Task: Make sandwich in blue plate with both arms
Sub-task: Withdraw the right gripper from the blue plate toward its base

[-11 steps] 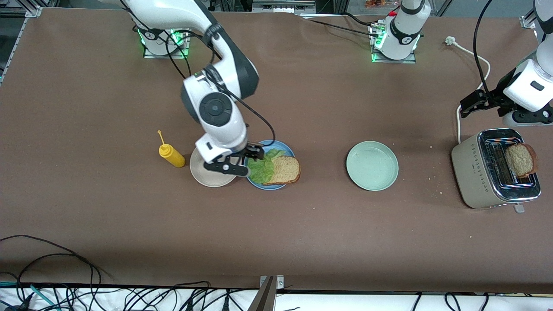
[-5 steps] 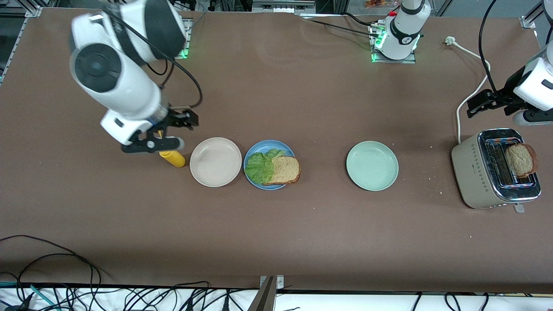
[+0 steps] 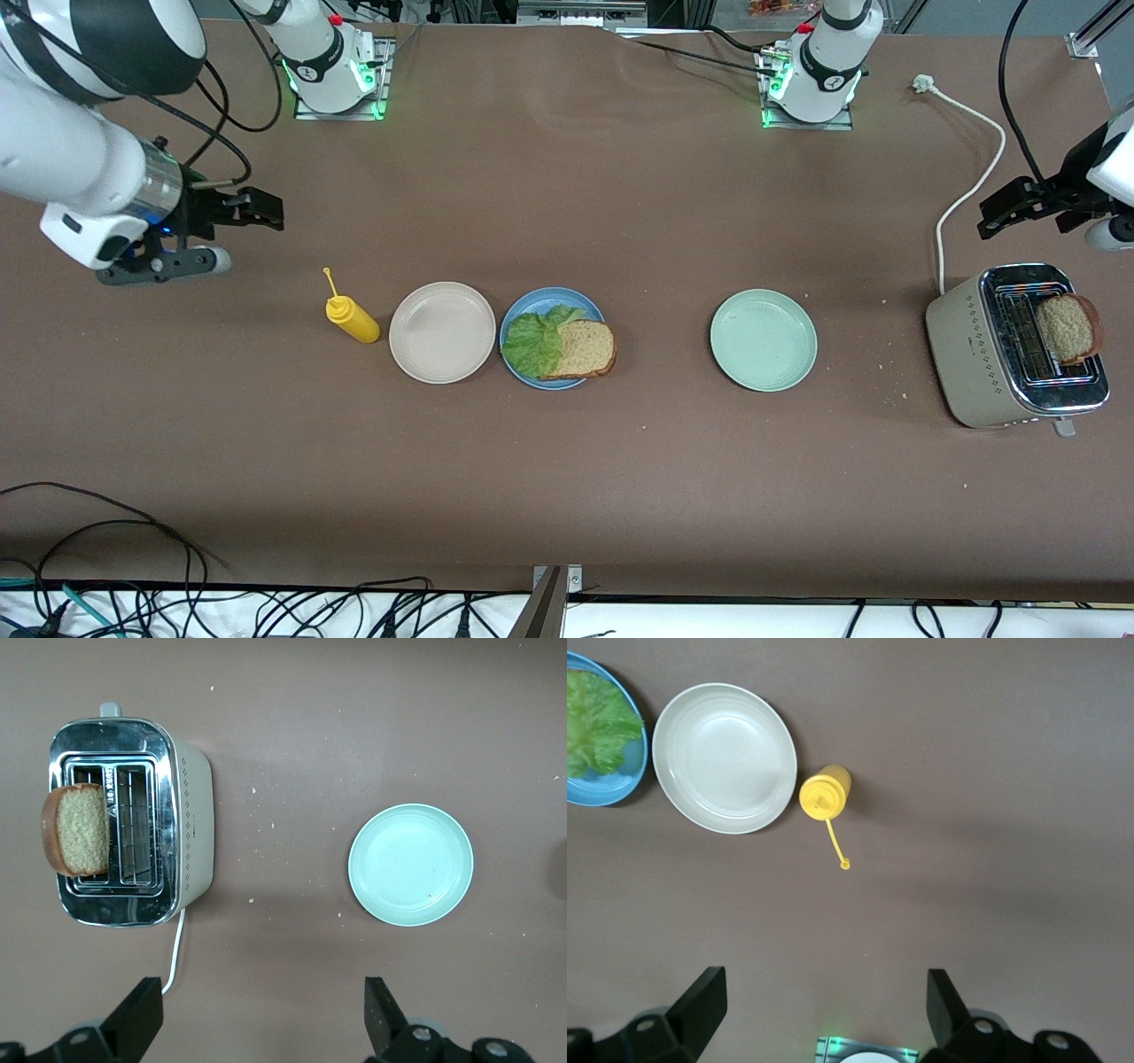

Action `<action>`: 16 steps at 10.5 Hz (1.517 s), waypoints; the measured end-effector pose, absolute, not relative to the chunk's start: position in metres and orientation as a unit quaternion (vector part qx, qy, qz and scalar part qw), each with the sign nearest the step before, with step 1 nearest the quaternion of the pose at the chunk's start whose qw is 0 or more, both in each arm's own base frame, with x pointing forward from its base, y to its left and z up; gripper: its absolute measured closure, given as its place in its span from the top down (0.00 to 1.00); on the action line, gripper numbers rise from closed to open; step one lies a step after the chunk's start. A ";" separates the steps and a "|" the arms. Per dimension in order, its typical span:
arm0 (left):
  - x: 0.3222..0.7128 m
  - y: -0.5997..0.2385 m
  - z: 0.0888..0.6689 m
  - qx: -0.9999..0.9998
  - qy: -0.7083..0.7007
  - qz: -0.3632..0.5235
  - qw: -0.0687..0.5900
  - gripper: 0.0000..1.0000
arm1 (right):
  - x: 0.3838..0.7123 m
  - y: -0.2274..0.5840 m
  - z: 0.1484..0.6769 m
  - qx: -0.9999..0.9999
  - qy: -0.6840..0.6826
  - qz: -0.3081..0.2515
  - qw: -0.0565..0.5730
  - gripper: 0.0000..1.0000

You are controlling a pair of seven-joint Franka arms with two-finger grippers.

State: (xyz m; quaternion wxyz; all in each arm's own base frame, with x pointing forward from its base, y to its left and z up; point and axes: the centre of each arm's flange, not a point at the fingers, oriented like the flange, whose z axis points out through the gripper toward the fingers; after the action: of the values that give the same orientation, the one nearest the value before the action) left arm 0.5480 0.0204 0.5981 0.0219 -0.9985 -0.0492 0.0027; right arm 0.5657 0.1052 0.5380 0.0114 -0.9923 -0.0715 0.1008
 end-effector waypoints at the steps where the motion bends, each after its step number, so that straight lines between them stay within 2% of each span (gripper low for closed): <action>1: 0.548 0.020 0.600 -0.999 -0.049 0.003 0.022 1.00 | 0.550 0.103 0.543 -0.993 -0.076 0.085 0.004 1.00; 3: 0.547 0.019 0.600 -0.999 -0.048 0.003 0.022 1.00 | 0.528 0.100 0.572 -0.994 -0.078 0.072 0.000 1.00; 5: 0.547 0.018 0.600 -0.999 -0.047 0.003 0.022 1.00 | 0.516 0.083 0.595 -0.993 -0.064 0.097 -0.002 1.00; 9: 0.547 0.018 0.600 -0.999 -0.047 0.004 0.022 1.00 | 0.531 0.091 0.566 -0.989 -0.070 0.130 -0.003 1.00; 11: 0.547 0.018 0.600 -0.999 -0.047 0.004 0.022 1.00 | 0.527 0.105 0.563 -0.986 -0.085 0.146 -0.006 1.00; 16: 0.547 0.018 0.600 -0.999 -0.047 0.004 0.022 1.00 | 0.530 0.093 0.578 -0.988 -0.073 0.132 -0.006 1.00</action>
State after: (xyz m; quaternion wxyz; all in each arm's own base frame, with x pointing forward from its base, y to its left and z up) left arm 0.5473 0.0180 0.6001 0.0220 -0.9986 -0.0471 0.0037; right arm 0.5304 0.0930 0.5783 -0.0055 -0.9885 -0.0732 0.1323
